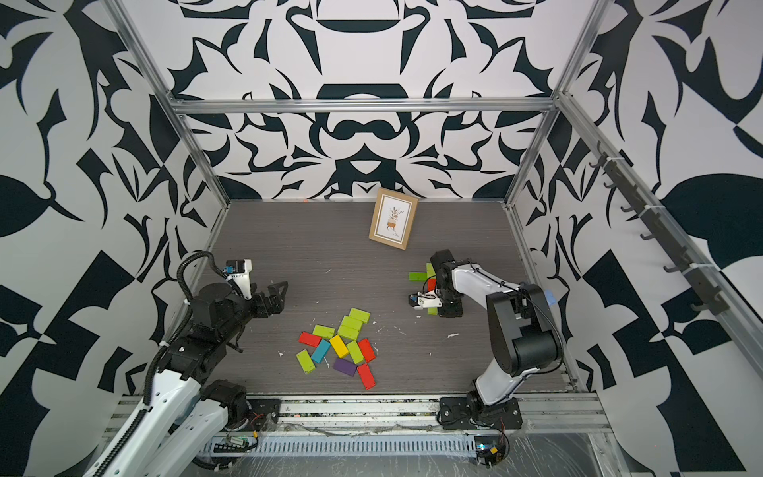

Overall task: Assemble the letter t with building blocks
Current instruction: Assemble the building block at the center of the board.

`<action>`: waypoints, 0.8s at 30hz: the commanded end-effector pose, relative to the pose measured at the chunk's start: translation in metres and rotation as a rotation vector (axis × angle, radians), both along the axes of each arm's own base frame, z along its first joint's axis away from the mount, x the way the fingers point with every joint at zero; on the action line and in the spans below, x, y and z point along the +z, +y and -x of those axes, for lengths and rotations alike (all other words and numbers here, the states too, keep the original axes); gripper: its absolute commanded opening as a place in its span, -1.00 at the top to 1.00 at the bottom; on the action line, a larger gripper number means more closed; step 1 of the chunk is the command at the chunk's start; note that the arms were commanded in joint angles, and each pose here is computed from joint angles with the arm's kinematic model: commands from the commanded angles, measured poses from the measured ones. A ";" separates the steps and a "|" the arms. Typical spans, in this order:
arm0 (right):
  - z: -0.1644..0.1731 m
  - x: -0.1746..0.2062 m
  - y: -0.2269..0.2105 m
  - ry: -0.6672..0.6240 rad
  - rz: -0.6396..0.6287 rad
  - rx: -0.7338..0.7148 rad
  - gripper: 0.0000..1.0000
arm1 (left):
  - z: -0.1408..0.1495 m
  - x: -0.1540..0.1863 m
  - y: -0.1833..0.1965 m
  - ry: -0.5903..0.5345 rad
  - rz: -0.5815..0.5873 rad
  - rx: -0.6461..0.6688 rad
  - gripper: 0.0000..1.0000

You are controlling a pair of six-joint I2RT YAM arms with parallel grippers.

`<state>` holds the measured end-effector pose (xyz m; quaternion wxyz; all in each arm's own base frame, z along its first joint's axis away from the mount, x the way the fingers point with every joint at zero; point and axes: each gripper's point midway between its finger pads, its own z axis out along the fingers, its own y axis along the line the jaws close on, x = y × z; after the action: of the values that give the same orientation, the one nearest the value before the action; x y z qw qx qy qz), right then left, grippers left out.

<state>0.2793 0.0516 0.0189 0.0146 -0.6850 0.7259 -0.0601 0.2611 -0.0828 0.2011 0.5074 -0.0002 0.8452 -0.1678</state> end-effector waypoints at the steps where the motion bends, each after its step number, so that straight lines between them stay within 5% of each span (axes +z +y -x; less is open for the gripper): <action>1: -0.001 0.002 0.005 0.007 -0.017 -0.016 0.51 | 0.001 -0.002 0.001 0.002 0.004 0.007 -1.00; 24: -0.002 0.002 0.008 0.003 -0.033 -0.023 0.23 | 0.002 -0.001 0.002 0.001 0.007 0.013 -1.00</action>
<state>0.2795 0.0538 0.0187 0.0191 -0.6778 0.7329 -0.0554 0.2608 -0.0826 0.2018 0.5083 -0.0016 0.8445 -0.1687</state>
